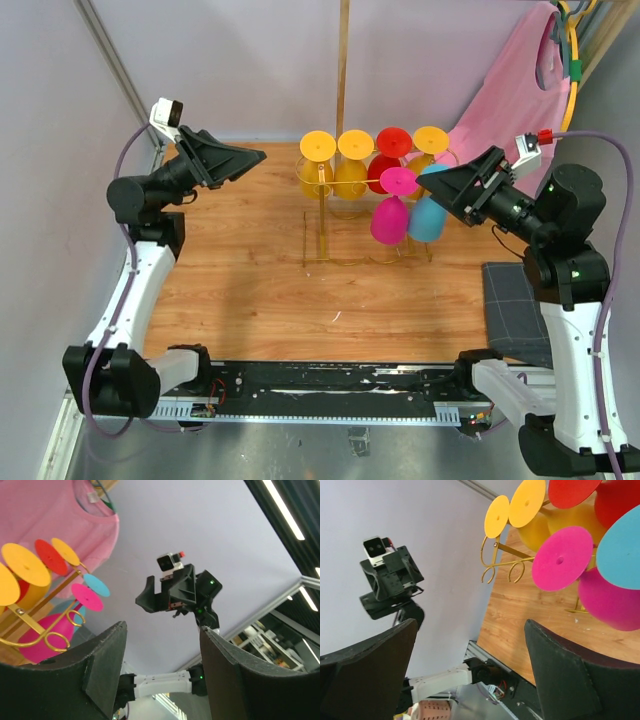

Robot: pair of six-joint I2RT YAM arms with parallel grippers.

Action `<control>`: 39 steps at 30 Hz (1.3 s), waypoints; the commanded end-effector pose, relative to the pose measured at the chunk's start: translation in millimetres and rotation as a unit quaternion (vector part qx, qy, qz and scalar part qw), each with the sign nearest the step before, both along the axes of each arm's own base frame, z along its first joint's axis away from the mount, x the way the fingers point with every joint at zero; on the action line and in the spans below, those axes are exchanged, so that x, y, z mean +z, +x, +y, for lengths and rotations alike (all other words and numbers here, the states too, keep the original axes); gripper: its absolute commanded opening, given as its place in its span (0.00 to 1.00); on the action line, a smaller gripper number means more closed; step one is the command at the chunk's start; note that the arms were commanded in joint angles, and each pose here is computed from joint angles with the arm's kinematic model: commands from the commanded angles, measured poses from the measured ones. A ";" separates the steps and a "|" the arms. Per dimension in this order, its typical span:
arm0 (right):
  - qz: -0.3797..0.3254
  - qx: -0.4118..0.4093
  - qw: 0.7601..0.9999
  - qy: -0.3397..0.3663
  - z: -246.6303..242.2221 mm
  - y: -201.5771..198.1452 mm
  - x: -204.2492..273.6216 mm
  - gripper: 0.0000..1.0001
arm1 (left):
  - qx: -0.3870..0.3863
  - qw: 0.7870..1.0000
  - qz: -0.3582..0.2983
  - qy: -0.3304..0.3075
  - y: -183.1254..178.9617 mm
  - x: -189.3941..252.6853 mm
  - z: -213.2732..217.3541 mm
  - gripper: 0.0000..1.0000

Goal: Place the wine glass upside down on the wine glass rack

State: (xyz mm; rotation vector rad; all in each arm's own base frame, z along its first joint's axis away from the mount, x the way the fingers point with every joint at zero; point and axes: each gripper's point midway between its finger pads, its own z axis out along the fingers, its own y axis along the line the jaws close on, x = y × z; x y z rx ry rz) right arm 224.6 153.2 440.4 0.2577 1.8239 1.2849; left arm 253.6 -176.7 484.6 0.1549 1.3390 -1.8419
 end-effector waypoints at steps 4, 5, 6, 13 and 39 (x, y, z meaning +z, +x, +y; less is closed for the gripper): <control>-0.035 -0.024 0.997 -0.063 -12.1 6.0 -10.2 0.99 | 0.099 0.988 0.019 0.118 22.5 -30.2 4.4 0.70; -0.038 -0.025 0.997 -0.068 -13.0 6.1 -10.7 0.98 | 0.111 0.985 0.019 0.131 25.2 -34.3 6.0 0.71; -0.041 -0.029 0.996 -0.074 -14.4 7.2 -11.2 0.99 | 0.124 0.981 0.020 0.145 27.8 -37.1 7.8 0.73; -0.051 -0.041 0.992 -0.107 -21.0 12.9 -16.4 0.99 | 0.194 0.954 0.045 0.223 34.1 -57.9 22.1 0.79; -0.021 -0.102 0.976 -0.189 -49.9 17.0 -32.5 0.99 | 0.218 0.937 0.056 0.268 28.4 -84.2 23.4 0.99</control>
